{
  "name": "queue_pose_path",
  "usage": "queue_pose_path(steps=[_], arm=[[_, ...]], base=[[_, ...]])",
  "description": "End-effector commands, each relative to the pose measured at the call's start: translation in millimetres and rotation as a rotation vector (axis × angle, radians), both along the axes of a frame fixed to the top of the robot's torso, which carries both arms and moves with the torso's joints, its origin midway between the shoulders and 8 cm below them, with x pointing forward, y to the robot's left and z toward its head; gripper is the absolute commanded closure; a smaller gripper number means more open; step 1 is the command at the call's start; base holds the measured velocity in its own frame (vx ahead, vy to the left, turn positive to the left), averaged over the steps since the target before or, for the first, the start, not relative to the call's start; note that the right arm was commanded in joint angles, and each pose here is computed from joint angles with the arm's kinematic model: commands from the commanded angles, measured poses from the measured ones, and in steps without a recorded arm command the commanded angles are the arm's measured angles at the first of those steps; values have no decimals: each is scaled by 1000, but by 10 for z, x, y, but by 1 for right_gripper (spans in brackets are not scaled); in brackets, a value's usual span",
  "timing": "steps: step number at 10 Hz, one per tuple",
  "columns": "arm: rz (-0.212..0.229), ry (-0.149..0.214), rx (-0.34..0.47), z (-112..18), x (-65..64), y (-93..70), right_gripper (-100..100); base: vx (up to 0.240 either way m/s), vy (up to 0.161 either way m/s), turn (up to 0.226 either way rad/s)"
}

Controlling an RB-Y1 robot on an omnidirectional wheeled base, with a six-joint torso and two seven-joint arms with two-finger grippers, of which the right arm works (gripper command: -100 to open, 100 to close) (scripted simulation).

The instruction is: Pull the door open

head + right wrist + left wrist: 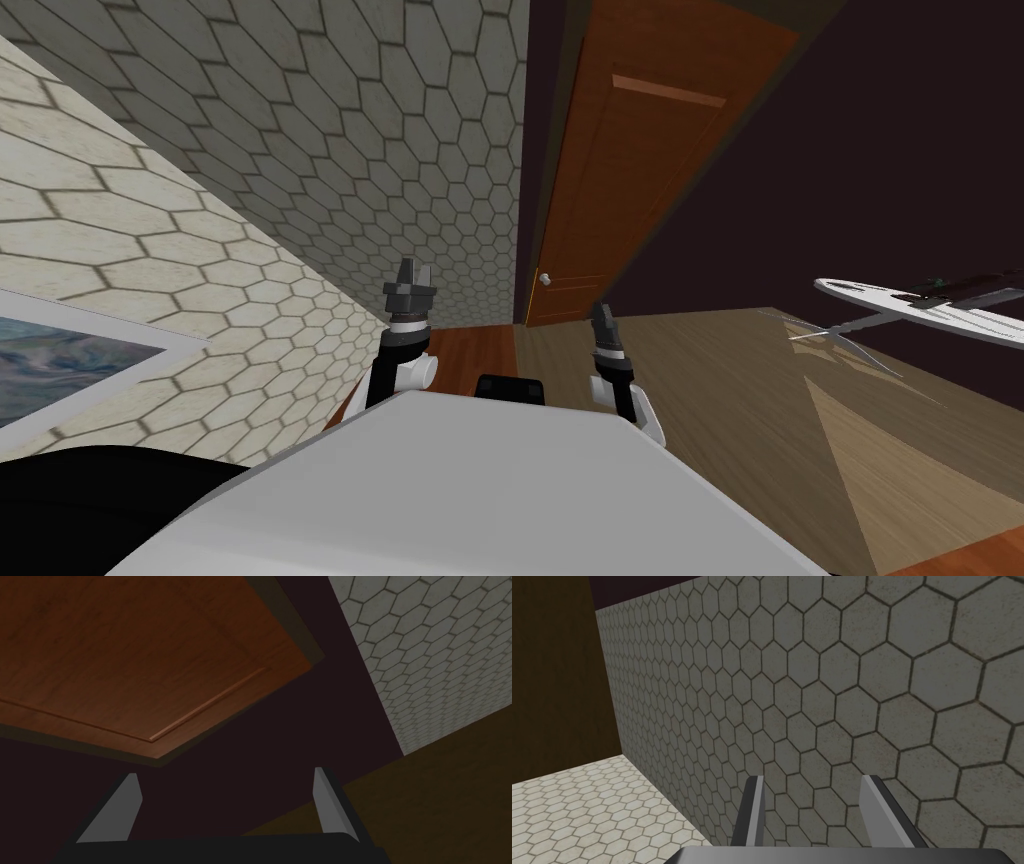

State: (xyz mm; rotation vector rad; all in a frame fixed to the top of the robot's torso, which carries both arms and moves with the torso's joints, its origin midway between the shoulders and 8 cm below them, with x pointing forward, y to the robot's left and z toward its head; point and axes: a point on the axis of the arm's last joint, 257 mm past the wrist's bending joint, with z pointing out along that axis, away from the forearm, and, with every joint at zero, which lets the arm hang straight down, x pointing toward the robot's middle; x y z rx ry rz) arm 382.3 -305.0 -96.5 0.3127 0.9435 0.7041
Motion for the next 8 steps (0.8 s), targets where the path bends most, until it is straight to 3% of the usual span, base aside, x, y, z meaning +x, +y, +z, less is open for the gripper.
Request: queue_pose_path(steps=[1,2,3,8], arm=[[-24,27,-37,-159,33,-31,-100],[-38,43,-59,-249,48,-53,-100],[-38,43,-59,-249,48,-53,-100],[-100,126,-168,-703,92,-160,-100]], base=[[98,13,38],[89,21,49],[67,10,13],[92,9,41]])
